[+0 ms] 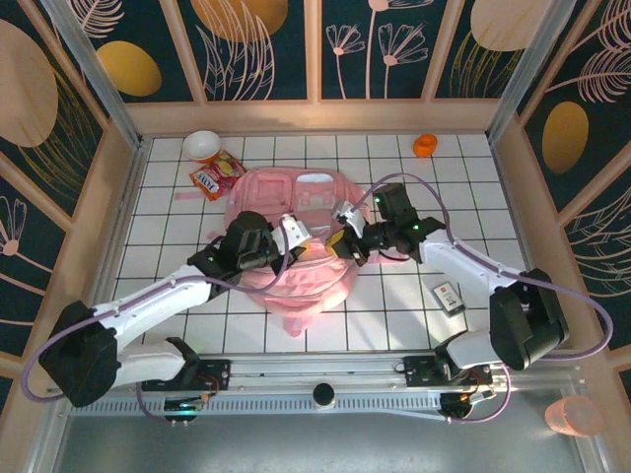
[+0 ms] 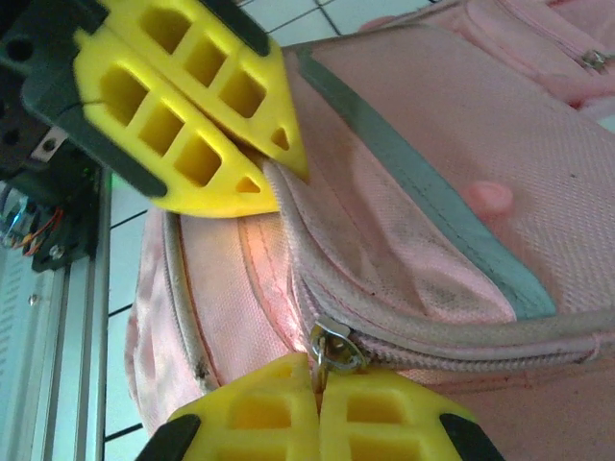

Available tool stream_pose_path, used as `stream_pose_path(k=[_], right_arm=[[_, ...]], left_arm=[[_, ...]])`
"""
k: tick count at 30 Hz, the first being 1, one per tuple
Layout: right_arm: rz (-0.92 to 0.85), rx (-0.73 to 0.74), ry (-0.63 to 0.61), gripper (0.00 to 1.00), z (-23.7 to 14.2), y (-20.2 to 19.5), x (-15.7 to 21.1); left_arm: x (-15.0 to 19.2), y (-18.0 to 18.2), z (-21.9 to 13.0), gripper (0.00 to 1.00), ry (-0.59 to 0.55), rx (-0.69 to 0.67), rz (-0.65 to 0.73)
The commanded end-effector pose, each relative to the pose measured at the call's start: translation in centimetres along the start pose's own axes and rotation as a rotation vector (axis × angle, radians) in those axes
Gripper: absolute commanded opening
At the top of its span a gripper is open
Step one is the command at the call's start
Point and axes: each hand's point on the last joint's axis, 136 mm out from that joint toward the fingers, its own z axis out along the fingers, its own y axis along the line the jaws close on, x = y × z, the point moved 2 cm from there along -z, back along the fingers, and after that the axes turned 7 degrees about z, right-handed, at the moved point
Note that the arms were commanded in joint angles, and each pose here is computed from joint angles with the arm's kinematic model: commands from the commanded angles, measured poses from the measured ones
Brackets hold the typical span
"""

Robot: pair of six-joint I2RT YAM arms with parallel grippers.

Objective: Pack the student bag

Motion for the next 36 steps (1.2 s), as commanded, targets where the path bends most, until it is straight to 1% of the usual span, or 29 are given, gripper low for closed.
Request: stream_pose_path(k=[1, 4, 6, 7, 9, 12, 14, 15, 17, 18, 20, 23, 25, 27, 29, 33, 36], right_arm=[[0.101, -0.12, -0.015, 0.0, -0.9, 4.0, -0.7], [0.181, -0.078, -0.02, 0.0, -1.1, 3.8, -0.8], [0.248, -0.011, -0.021, 0.0, -1.3, 2.9, -0.5], [0.27, 0.009, -0.02, 0.0, -1.4, 2.7, -0.3], [0.329, 0.061, -0.019, 0.0, -1.7, 1.7, 0.2], [0.436, 0.102, -0.004, 0.0, -1.9, 1.0, 0.5], [0.567, 0.184, -0.005, 0.0, -2.8, -1.3, 0.7], [0.628, 0.219, 0.0, 0.0, -3.0, -2.0, 0.7], [0.713, 0.259, 0.019, 0.0, -3.2, -2.8, 0.9], [0.734, 0.27, 0.023, 0.0, -3.1, -3.0, 0.9], [0.746, 0.268, 0.015, 0.0, -2.9, -2.9, 0.6], [0.763, 0.278, 0.001, 0.0, -2.9, -2.9, 0.3], [0.77, 0.295, 0.002, 0.0, -3.1, -3.2, 0.1], [0.778, 0.321, 0.013, 0.0, -3.3, -3.7, 0.1], [0.788, 0.342, 0.021, 0.0, -3.5, -4.3, -0.1], [0.807, 0.4, 0.037, 0.0, -4.8, -6.9, -0.3], [0.815, 0.44, 0.036, 0.0, -6.2, -9.5, -0.9]], left_arm=[[-5.4, 4.4, 0.4, 0.0, -0.137, -0.205, -0.045], [-7.2, 3.7, 1.8, 0.0, -0.186, -0.175, -0.108], [-8.5, 3.3, 2.7, 0.0, -0.22, -0.156, -0.162], [-9.1, 3.3, 3.1, 0.06, -0.235, -0.147, -0.193], [-9.9, 3.5, 3.5, 0.25, -0.264, -0.137, -0.286], [-10.1, 4.1, 3.0, 0.42, -0.277, -0.152, -0.415], [-9.6, 4.6, 2.2, 0.5, -0.256, -0.184, -0.523], [-8.9, 4.8, 1.8, 0.55, -0.231, -0.207, -0.587], [-7.2, 5.4, 1.0, 0.61, -0.166, -0.265, -0.717], [-6.1, 5.6, 0.4, 0.62, -0.131, -0.293, -0.787], [-3.9, 6.1, -0.6, 0.61, -0.081, -0.339, -0.914], [-0.6, 7.0, -2.3, 0.58, -0.041, -0.385, -1.119], [1.5, 7.2, -3.2, 0.56, -0.019, -0.412, -1.219], [3.1, 7.2, -3.8, 0.55, 0.003, -0.439, -1.274], [4.2, 6.7, -3.8, 0.54, 0.019, -0.436, -1.324], [5.1, 5.5, -3.0, 0.52, 0.034, -0.374, -1.407], [4.8, 4.7, -2.1, 0.51, -0.008, -0.293, -1.455]])
